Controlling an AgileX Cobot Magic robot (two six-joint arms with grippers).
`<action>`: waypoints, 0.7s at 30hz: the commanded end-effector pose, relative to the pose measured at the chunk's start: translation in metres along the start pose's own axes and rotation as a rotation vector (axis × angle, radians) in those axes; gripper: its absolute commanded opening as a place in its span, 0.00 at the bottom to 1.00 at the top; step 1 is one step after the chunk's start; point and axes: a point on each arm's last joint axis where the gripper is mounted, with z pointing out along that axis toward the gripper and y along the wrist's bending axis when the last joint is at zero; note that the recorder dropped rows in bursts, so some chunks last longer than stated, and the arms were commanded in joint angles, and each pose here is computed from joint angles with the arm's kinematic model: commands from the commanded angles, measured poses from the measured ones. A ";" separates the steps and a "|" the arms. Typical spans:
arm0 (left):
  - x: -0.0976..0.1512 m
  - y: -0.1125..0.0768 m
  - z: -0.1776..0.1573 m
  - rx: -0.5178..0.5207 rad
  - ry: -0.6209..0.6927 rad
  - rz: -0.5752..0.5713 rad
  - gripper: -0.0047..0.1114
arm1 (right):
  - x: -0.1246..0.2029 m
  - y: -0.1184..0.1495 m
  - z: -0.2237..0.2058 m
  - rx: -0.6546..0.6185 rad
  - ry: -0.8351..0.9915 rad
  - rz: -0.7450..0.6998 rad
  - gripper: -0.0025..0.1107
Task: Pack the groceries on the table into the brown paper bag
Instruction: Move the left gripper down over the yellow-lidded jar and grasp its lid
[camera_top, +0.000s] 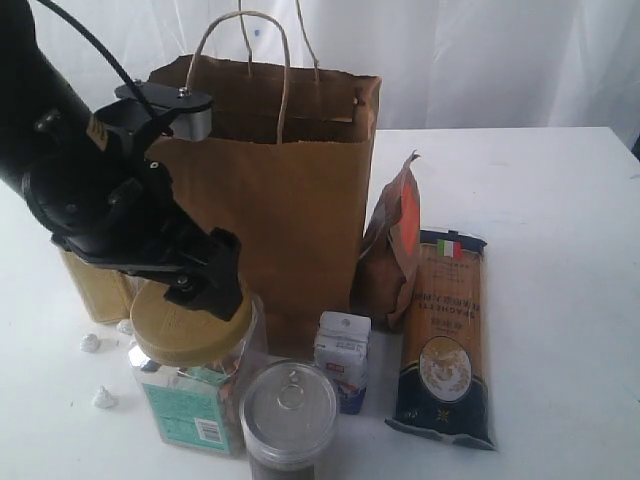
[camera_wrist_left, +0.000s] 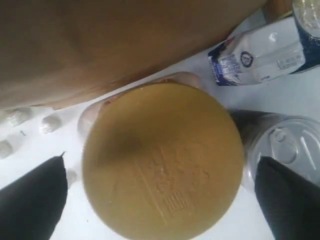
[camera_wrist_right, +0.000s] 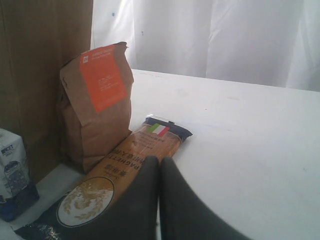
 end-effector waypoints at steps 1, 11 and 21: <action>-0.002 -0.004 -0.001 0.024 -0.018 -0.016 0.94 | 0.002 0.000 0.000 0.008 0.000 0.005 0.02; -0.007 -0.002 0.031 0.021 0.090 -0.031 0.94 | 0.002 0.000 0.000 0.008 0.000 0.005 0.02; -0.006 -0.002 0.047 0.021 0.162 -0.046 0.94 | 0.002 0.000 0.000 0.008 0.000 0.005 0.02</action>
